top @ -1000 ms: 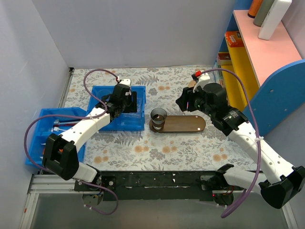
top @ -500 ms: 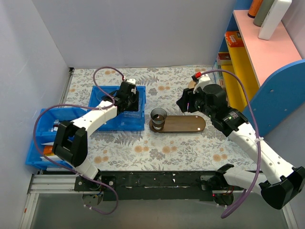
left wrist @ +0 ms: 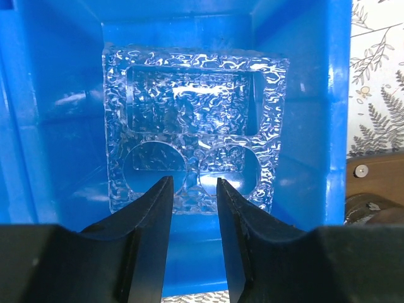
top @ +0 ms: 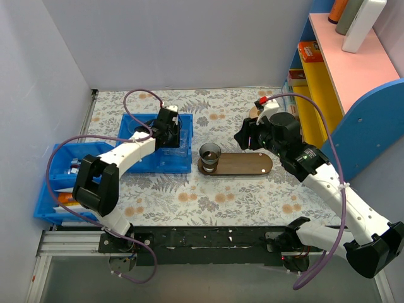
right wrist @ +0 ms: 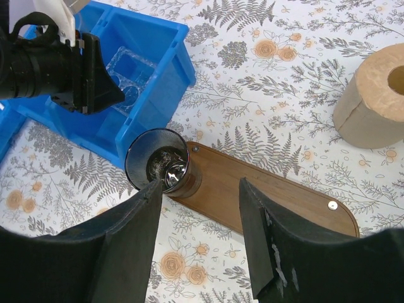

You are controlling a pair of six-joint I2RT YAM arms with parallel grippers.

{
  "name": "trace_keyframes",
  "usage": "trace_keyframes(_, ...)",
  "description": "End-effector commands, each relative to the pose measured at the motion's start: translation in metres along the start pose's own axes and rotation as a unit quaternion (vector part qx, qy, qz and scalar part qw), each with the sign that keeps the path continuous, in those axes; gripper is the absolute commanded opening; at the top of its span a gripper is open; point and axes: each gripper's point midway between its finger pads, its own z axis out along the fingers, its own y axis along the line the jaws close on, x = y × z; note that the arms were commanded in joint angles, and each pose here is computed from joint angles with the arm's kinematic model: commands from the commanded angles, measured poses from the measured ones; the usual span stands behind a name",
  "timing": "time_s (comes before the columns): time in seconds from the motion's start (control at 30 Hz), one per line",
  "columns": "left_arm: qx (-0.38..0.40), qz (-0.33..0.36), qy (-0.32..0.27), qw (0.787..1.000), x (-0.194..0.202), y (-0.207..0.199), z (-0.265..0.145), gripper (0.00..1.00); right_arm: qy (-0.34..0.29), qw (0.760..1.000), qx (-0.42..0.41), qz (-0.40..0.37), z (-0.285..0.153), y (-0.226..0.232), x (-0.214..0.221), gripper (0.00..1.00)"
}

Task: Prepare toiletry sets of a toothbrush and toothpaste on the tray

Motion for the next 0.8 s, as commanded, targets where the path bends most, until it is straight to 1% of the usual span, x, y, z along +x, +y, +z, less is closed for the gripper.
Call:
trace_keyframes(0.0,-0.004,-0.005,-0.017,1.0,-0.014,-0.001,-0.003,0.33,-0.013,1.0,-0.003,0.005,-0.003,0.0,-0.004,0.6)
trace_keyframes(0.23,-0.006,-0.003,-0.014,1.0,-0.012,-0.001,0.002,0.33,-0.01,1.0,-0.002,0.008,-0.002,-0.001,0.001,0.6)
trace_keyframes(0.27,-0.007,-0.003,-0.011,1.0,-0.011,-0.001,0.004,0.31,-0.009,1.0,-0.003,0.008,-0.002,0.0,0.001,0.6)
trace_keyframes(0.37,-0.01,-0.001,-0.006,1.0,-0.009,0.0,0.007,0.29,-0.01,1.0,-0.003,0.008,-0.002,0.0,0.0,0.6)
trace_keyframes(0.43,-0.014,-0.001,-0.005,1.0,-0.008,0.002,0.009,0.25,-0.011,1.0,-0.002,0.008,-0.002,-0.001,0.0,0.6)
trace_keyframes(0.7,-0.017,-0.001,0.0,1.0,-0.007,0.002,0.012,0.22,-0.01,1.0,0.0,0.008,-0.003,-0.002,0.002,0.6)
trace_keyframes(0.73,-0.018,0.0,0.0,1.0,-0.007,0.002,0.013,0.18,-0.009,1.0,0.001,0.008,-0.003,-0.002,0.003,0.6)
trace_keyframes(0.77,-0.019,0.0,0.0,1.0,-0.007,0.002,0.012,0.17,-0.01,1.0,0.001,0.009,-0.004,-0.003,0.003,0.6)
